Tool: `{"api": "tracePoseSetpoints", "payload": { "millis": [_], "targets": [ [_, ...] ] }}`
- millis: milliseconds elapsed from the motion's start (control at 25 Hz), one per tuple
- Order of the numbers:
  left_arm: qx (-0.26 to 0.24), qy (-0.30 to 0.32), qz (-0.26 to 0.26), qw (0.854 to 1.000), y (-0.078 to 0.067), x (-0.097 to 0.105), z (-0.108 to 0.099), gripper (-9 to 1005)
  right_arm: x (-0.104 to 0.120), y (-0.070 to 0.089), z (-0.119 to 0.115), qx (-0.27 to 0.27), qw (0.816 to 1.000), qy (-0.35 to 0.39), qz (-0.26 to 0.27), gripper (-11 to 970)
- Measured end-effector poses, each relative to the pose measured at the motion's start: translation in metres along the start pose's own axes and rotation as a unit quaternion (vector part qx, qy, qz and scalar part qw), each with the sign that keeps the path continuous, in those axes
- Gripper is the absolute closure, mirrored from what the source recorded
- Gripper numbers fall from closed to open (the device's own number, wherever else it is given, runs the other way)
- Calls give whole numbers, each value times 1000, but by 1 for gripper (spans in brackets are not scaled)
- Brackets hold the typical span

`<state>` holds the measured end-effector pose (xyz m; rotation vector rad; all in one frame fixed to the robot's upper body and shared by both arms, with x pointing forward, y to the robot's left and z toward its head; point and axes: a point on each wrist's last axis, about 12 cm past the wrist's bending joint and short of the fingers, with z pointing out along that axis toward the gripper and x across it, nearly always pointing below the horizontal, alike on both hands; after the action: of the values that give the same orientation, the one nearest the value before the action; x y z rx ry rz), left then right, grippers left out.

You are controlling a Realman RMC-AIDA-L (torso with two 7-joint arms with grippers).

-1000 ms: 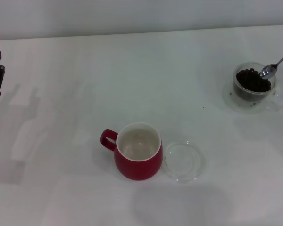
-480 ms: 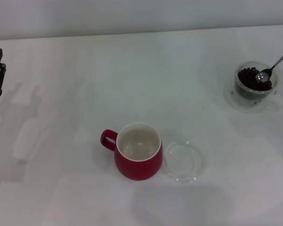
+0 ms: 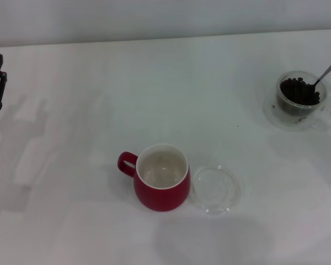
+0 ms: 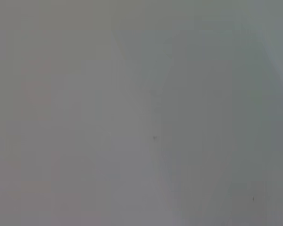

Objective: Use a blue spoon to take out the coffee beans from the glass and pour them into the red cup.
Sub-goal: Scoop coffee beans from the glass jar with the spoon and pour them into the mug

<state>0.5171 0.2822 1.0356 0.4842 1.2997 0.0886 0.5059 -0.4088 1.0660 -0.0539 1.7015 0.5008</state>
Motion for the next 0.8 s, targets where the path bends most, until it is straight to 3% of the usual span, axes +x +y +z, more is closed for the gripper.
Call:
{"api": "tracePoseSetpoints", "payload": {
  "millis": [400, 800],
  "targets": [
    [1, -2, 2, 1000, 0, -1, 2, 492, 4, 4, 5, -6, 1000, 4, 20, 814],
    [2, 8, 3, 1000, 1, 1, 4, 491, 4, 0, 10, 14, 996, 10, 88, 813]
  ]
}}
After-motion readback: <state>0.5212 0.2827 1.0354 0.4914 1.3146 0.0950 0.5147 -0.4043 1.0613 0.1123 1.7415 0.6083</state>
